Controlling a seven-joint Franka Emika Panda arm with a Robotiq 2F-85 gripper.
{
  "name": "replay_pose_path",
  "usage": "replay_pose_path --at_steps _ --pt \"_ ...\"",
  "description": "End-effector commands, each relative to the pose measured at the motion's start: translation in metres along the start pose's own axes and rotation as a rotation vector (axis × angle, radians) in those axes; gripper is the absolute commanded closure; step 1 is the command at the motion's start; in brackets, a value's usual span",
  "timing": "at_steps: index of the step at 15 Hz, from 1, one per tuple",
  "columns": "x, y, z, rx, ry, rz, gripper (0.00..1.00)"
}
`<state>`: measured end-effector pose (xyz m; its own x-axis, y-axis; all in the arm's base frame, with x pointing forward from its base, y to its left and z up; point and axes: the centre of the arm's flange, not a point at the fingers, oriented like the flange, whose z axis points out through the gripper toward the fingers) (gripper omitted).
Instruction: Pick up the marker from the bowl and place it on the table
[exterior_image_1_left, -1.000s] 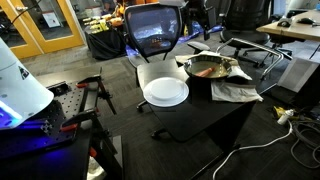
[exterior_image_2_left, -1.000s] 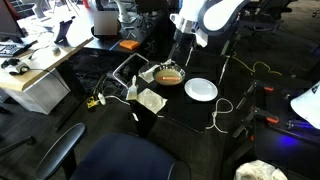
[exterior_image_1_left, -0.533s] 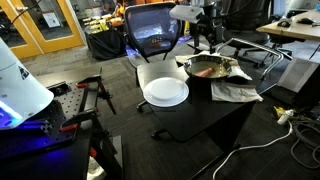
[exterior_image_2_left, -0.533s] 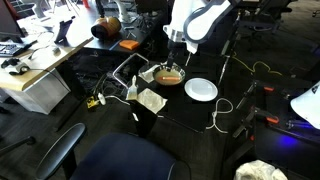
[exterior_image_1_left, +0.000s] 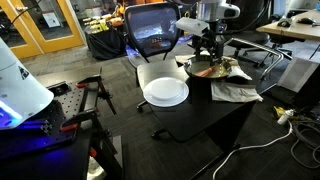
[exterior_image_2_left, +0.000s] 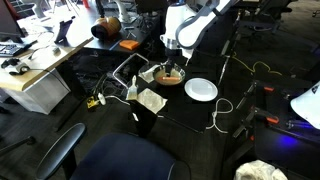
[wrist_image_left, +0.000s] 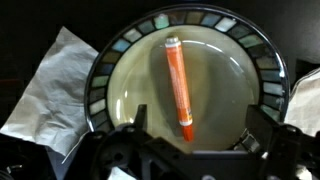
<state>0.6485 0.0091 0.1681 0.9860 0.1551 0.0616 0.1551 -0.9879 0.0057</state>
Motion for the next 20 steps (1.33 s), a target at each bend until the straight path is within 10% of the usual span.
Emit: replay_pose_path --at_steps 1,14,15,20 --pt "0.014 0.002 0.012 0.002 -0.028 0.021 0.0" --pt "0.029 0.013 0.044 -0.025 -0.028 0.012 0.0" --pt "0.028 0.014 0.046 -0.029 -0.03 0.01 0.25" --pt "0.027 0.016 0.053 -0.032 -0.031 0.012 0.57"
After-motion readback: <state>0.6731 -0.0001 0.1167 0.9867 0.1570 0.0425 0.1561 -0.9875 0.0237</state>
